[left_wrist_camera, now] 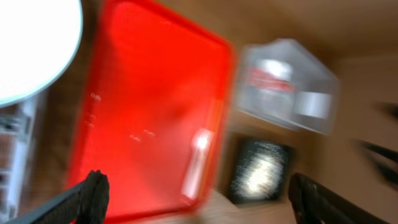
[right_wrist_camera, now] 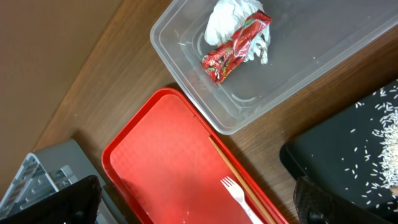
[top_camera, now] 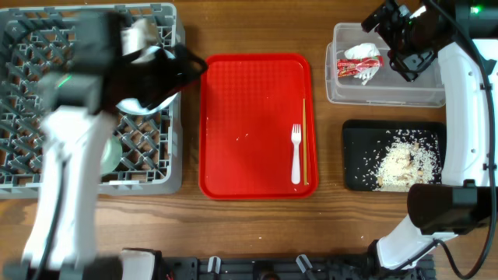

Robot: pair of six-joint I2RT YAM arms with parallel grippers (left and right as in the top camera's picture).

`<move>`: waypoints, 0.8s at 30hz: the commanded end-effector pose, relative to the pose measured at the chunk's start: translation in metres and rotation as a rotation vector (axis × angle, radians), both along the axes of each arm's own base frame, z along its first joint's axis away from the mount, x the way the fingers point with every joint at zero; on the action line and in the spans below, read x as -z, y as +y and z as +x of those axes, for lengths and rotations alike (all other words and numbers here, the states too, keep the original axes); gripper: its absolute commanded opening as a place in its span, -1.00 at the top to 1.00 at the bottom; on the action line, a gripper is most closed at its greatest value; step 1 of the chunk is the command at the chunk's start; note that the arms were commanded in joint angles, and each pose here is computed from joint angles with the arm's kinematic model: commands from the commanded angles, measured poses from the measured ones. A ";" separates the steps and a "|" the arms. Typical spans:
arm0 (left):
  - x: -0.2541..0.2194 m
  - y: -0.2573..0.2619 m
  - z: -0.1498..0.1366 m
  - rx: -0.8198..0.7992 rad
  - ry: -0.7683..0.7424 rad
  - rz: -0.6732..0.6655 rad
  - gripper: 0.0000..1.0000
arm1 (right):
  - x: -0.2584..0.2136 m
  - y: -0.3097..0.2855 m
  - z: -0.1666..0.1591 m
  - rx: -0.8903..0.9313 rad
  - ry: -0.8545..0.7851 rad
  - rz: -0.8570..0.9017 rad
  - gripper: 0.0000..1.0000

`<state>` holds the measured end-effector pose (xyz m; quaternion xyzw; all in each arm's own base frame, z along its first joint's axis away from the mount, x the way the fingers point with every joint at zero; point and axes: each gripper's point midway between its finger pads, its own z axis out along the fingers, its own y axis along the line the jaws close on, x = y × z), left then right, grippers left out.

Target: Sort waste into correct bins and load items into the dishwasher rack

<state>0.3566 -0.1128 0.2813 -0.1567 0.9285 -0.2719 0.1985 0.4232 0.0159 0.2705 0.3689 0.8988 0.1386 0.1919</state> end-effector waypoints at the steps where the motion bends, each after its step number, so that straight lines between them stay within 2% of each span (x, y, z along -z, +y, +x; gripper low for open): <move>1: 0.060 0.042 0.046 -0.102 0.020 0.511 -0.78 | -0.003 -0.003 0.000 -0.002 -0.009 -0.020 -0.99; 3: 0.085 0.058 0.056 -0.085 0.049 0.736 -0.88 | -0.003 -0.003 0.000 -0.002 -0.009 -0.020 -1.00; 5: 0.100 0.068 0.063 -0.062 0.069 0.902 -0.90 | -0.003 -0.003 0.000 -0.002 -0.009 -0.020 -0.99; 8: 0.110 0.075 0.069 -0.077 0.078 1.025 -0.86 | -0.003 -0.003 0.000 -0.002 -0.009 -0.021 -0.99; 12: 0.128 0.075 0.079 -0.023 0.093 1.059 -0.60 | -0.003 -0.003 0.000 -0.002 -0.009 -0.020 -0.99; 15: 0.149 0.059 0.083 0.082 0.110 1.021 -0.66 | -0.003 -0.003 0.000 -0.002 -0.009 -0.020 -0.99; 20: 0.159 0.056 0.085 0.110 0.120 1.044 -0.65 | -0.003 -0.003 0.000 -0.002 -0.009 -0.020 -0.99; 24: 0.168 0.056 0.085 0.136 0.139 1.056 -0.55 | -0.003 -0.003 0.000 -0.002 -0.009 -0.020 -0.99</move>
